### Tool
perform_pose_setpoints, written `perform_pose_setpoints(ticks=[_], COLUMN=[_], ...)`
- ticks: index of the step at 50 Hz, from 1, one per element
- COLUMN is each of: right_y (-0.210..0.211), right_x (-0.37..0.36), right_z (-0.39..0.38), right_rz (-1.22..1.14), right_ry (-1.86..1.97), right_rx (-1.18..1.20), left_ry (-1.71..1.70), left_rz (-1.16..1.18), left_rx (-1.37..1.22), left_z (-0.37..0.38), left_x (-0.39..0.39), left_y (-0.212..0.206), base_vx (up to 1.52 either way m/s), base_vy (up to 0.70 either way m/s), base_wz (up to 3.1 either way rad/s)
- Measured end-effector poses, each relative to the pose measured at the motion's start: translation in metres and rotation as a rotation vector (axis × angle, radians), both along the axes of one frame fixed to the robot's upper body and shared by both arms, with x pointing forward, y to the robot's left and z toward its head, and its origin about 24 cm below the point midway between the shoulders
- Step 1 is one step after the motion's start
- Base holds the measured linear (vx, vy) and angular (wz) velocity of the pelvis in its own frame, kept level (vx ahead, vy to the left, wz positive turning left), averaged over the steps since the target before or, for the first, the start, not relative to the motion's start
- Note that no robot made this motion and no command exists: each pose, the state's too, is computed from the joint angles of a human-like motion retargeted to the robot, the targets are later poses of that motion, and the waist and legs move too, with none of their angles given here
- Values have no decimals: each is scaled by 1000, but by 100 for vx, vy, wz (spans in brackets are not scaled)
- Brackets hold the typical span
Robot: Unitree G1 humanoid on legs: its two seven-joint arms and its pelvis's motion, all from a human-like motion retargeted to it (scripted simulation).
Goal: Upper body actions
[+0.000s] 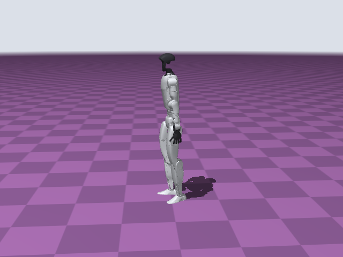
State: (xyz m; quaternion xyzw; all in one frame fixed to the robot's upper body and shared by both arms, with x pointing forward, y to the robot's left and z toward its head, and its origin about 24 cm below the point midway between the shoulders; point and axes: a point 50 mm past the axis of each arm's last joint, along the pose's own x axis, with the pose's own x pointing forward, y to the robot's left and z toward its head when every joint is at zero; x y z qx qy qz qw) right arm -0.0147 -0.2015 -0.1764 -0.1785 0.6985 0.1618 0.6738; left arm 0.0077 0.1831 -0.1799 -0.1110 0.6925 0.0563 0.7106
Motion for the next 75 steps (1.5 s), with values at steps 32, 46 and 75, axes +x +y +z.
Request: perform_pose_setpoints(ticks=[32, 46, 75], right_y=[107, 26, 87], right_x=[240, 65, 197], right_z=[62, -1, 35], right_rz=[291, 141, 357], right_ry=[-590, -136, -440], right_rx=[446, 140, 321], left_ry=[608, 219, 510], left_rz=[215, 142, 240], left_rx=[17, 92, 29], left_z=[42, 4, 31], left_x=[-177, -40, -139], left_y=[2, 1, 23], base_vx=[-6, 22, -4], base_vy=[-2, 8, -6], base_wz=[-13, 34, -16])
